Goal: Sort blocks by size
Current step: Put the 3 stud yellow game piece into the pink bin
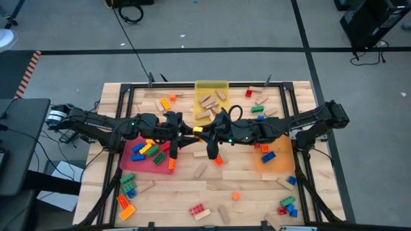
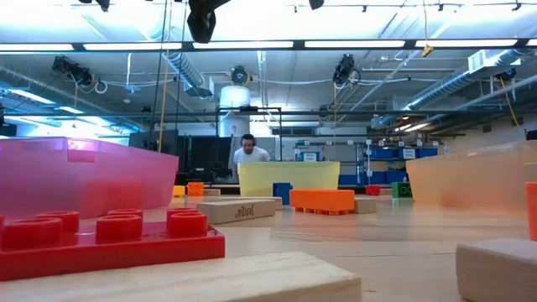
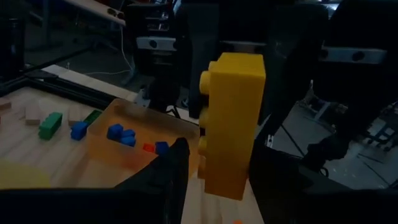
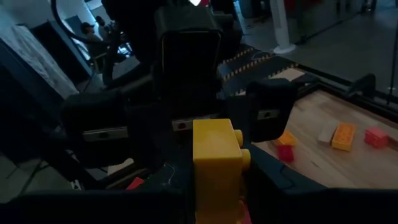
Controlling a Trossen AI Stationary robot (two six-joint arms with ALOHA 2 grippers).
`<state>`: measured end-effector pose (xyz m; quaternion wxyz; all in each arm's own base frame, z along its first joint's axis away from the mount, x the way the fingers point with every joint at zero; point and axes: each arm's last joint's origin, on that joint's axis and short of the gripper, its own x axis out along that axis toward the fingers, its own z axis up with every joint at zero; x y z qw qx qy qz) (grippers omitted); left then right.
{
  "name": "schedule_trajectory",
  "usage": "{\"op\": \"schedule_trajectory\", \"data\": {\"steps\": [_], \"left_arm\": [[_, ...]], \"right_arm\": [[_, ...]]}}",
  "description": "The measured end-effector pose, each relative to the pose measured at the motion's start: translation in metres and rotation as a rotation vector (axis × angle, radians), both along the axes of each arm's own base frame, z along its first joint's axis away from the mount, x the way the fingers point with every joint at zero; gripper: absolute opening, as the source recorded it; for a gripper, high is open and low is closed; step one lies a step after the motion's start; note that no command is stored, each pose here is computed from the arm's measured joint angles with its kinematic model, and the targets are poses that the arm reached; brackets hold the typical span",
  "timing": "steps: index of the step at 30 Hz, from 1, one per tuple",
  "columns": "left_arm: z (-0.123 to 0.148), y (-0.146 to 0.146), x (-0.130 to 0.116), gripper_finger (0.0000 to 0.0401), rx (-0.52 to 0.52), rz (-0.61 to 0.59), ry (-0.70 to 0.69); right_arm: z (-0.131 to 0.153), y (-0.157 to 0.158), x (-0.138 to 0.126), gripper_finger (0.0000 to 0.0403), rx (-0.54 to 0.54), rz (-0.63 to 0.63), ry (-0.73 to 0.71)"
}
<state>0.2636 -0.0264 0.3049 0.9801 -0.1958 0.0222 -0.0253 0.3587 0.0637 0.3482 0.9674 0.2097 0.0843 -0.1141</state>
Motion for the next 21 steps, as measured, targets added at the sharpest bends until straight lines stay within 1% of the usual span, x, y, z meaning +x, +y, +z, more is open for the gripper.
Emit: {"op": "schedule_trajectory", "data": {"steps": [4,6,11,16,18,21], "left_arm": [[0.003,-0.002,0.0,0.0163,-0.006,-0.08,-0.027],[0.003,-0.003,0.0,0.0163,-0.007,-0.097,-0.036],[0.003,-0.003,0.0,0.0163,-0.007,-0.097,-0.034],[-0.004,-0.003,0.006,0.0161,-0.005,-0.083,-0.012],[-0.007,-0.003,0.008,0.0154,-0.004,-0.064,0.0],[-0.009,-0.003,0.011,0.013,-0.004,-0.063,-0.002]], "right_arm": [[0.001,0.0,0.0,0.0105,-0.016,0.025,-0.003],[0.002,0.001,0.0,0.0105,-0.016,0.029,-0.015],[0.003,0.0,0.001,0.0105,-0.019,0.033,-0.023],[0.004,-0.001,0.001,0.0105,-0.022,0.027,-0.024],[0.003,-0.001,0.001,0.0105,-0.022,0.025,-0.023],[0.002,-0.001,0.0,0.0105,-0.021,0.022,-0.007]]}}
